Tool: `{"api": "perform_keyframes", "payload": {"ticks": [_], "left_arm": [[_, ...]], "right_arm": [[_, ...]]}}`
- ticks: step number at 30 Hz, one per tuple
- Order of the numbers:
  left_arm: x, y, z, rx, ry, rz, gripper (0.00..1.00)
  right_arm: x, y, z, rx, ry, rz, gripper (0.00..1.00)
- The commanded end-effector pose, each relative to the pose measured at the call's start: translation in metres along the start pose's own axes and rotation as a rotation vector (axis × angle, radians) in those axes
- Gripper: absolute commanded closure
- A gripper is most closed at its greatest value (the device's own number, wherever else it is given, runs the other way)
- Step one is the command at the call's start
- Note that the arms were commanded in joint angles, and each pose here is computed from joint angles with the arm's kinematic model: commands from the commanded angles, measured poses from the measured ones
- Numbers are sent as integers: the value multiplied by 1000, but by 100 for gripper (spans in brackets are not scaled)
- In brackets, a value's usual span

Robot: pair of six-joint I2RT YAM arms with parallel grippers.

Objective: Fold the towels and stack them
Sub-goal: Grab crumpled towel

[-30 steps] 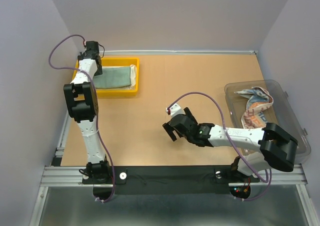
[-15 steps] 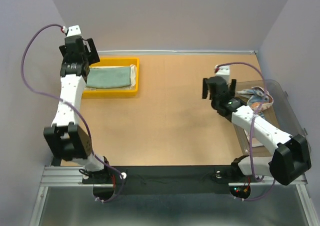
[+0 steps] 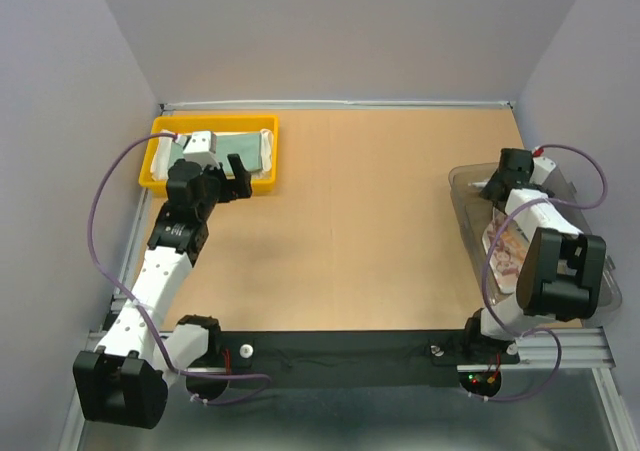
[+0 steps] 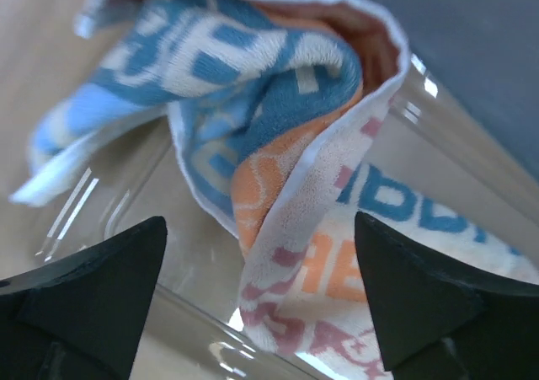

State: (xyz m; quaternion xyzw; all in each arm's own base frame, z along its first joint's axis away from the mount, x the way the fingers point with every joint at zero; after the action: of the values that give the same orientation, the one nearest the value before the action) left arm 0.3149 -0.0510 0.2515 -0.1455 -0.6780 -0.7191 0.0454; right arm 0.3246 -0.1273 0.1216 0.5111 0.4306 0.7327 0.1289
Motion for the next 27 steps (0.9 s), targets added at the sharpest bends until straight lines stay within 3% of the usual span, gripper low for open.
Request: {"api": "perform_keyframes", "payload": {"ticks": [1, 3, 6, 7, 9, 14, 18, 22, 27], "left_arm": [[5, 2, -11, -23, -36, -45, 1], [5, 3, -13, -26, -31, -48, 1], [5, 5, -14, -24, -35, -51, 1], [5, 4, -13, -24, -34, -51, 1], [6, 6, -14, -23, -38, -56, 1], [5, 7, -20, -18, -77, -57, 1], [2, 5, -23, -13, -96, -50, 1], [2, 5, -22, -13, -93, -50, 1], [1, 3, -20, -19, -80, -45, 1]], "right_arm": [[-19, -13, 1, -126, 8, 88, 7], [-31, -17, -2, -146, 7, 100, 15], [-39, -22, -6, -154, 5, 115, 42], [-37, -19, -7, -149, 5, 104, 69], [-31, -9, -10, -146, 7, 71, 97], [12, 37, 7, -163, 169, -20, 100], [75, 83, 54, -126, 451, -64, 100], [169, 113, 128, -5, 759, -108, 100], [278, 108, 196, 59, 1117, -68, 100]]}}
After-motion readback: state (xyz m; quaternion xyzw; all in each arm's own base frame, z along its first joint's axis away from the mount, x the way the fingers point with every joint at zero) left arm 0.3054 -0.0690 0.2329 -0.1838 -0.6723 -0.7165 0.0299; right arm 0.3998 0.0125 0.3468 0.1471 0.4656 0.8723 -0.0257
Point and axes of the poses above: each gripper's point midway between its finger pads, its own x axis back along the fingers, its own z axis along the line the jaws close on, y = z × x, the point moved 3 cm from there along x, back along the fingers, and after that the axes turned 15 degrees about -x, right-handed, at the moved point
